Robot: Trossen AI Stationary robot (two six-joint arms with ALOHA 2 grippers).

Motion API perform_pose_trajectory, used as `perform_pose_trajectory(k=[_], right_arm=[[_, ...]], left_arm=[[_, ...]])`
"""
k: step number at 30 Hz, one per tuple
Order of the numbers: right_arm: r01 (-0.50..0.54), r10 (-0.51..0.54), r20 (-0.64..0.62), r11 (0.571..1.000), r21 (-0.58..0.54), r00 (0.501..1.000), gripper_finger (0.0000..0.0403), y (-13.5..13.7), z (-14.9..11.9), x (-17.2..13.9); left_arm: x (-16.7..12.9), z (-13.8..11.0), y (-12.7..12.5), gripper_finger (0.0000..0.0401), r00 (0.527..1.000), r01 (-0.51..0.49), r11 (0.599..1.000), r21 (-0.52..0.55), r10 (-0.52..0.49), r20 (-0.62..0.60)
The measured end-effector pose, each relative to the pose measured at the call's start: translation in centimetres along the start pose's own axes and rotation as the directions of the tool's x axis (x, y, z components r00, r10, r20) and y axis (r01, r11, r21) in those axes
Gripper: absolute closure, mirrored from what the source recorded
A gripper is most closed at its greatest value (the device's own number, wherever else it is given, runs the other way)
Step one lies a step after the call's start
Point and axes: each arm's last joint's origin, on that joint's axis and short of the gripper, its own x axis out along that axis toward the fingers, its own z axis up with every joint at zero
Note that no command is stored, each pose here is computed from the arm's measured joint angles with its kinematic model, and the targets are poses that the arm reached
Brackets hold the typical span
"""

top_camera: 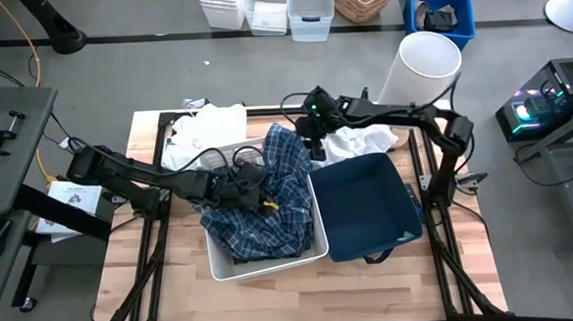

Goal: Sort clothes
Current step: Put the long-sleeved blue patterned polo into the white laundry bin

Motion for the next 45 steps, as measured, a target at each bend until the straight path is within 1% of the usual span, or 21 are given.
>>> perform_pose_trajectory(k=[1,2,3,5,7,9,11,13,15,17,20,22,25,27,29,31,33,37,39,41,45], right_arm=[[-0.018,0.018,0.015,1.0,0.007,1.0,0.0327,0.2,0.2,0.0],[-0.037,0.037,0.028,0.999,0.026,0.999,0.0364,0.3,0.3,0.0],[-0.055,0.053,0.038,0.997,0.053,0.998,0.0381,0.5,0.4,-0.2],[-0.066,0.06,0.056,0.992,0.107,0.997,0.0392,0.7,0.8,-1.0],[-0.056,0.048,0.081,0.993,0.106,0.996,0.04,0.8,1.4,-2.7],[-0.059,0.044,0.146,0.993,0.105,0.988,0.0401,1.0,2.3,-5.1],[-0.117,0.088,0.25,0.988,0.105,0.964,0.0402,1.3,3.3,-7.7],[-0.158,0.119,0.362,0.984,0.082,0.924,0.0402,1.9,4.5,-10.1],[-0.184,0.144,0.432,0.982,0.052,0.89,0.0402,2.9,5.6,-11.9],[-0.192,0.157,0.467,0.981,0.028,0.87,0.0402,3.9,6.5,-12.6],[-0.201,0.175,0.479,0.98,0.004,0.86,0.0402,5.7,7.6,-12.3],[-0.171,0.151,0.46,0.985,0.001,0.875,0.0402,7.0,8.3,-11.5],[-0.048,0.036,0.397,0.999,0.019,0.917,0.0403,8.3,8.6,-10.2],[0.043,-0.053,0.383,0.998,0.034,0.922,0.0403,8.3,8.7,-10.8],[0.082,-0.105,0.381,0.994,0.075,0.919,0.0402,8.2,8.6,-12.2],[0.069,-0.104,0.369,0.992,0.109,0.923,0.0402,8.3,8.2,-13.5],[0.037,-0.079,0.333,0.991,0.129,0.94,0.0402,8.9,7.6,-14.8],[-0.018,-0.042,0.32,0.983,0.183,0.946,0.039,11.0,6.8,-18.4],[-0.042,-0.015,0.284,0.98,0.193,0.959,0.037,12.5,6.4,-19.5],[-0.04,0.001,0.199,0.981,0.191,0.98,0.0341,14.5,5.8,-19.9],[-0.028,0.027,0.013,0.996,0.085,1.0,0.0269,18.7,4.8,-19.7]], left_arm=[[0.0,0.0,0.0,0.0135,1.0,-0.002,1.0,0.0,0.002,0.003],[0.0,0.0,0.0,0.0135,1.0,-0.004,1.0,0.001,0.004,0.005],[0.0,0.1,0.1,0.0135,1.0,-0.006,1.0,0.007,0.006,0.006],[-0.3,0.6,0.1,0.0135,1.0,-0.002,0.999,0.037,0.001,0.014],[-1.0,1.6,0.1,0.0135,0.999,0.011,0.998,0.066,-0.014,0.041],[-1.9,3.1,0.1,0.0135,0.996,0.02,0.996,0.092,-0.028,0.087],[-2.8,4.5,0.4,0.0135,0.989,0.007,0.993,0.114,-0.024,0.144],[-3.8,5.9,0.7,0.0135,0.98,-0.013,0.992,0.127,-0.012,0.201],[-4.8,7.2,1.0,0.0135,0.967,-0.035,0.99,0.134,0.0,0.256],[-6.1,8.5,1.5,0.0135,0.95,-0.061,0.987,0.149,0.011,0.312],[-8.4,10.4,2.0,0.0135,0.915,-0.1,0.982,0.157,0.029,0.403],[-10.2,11.7,2.3,0.0135,0.887,-0.124,0.98,0.157,0.038,0.461],[-12.7,13.1,2.8,0.0135,0.849,-0.149,0.976,0.161,0.043,0.526],[-14.0,13.6,3.2,0.0135,0.832,-0.152,0.975,0.159,0.039,0.553],[-14.9,13.8,3.5,0.0135,0.821,-0.145,0.977,0.154,0.032,0.57],[-15.5,13.7,3.9,0.0135,0.817,-0.136,0.98,0.144,0.028,0.577],[-15.7,13.7,4.0,0.0135,0.815,-0.133,0.981,0.14,0.028,0.579],[-15.4,13.7,3.8,0.0135,0.82,-0.139,0.979,0.147,0.031,0.572],[-15.1,13.6,3.8,0.0135,0.826,-0.146,0.977,0.155,0.034,0.563],[-14.7,13.5,3.7,0.0135,0.833,-0.156,0.974,0.164,0.04,0.552],[-14.3,13.2,3.7,0.0135,0.847,-0.175,0.967,0.184,0.053,0.529]])
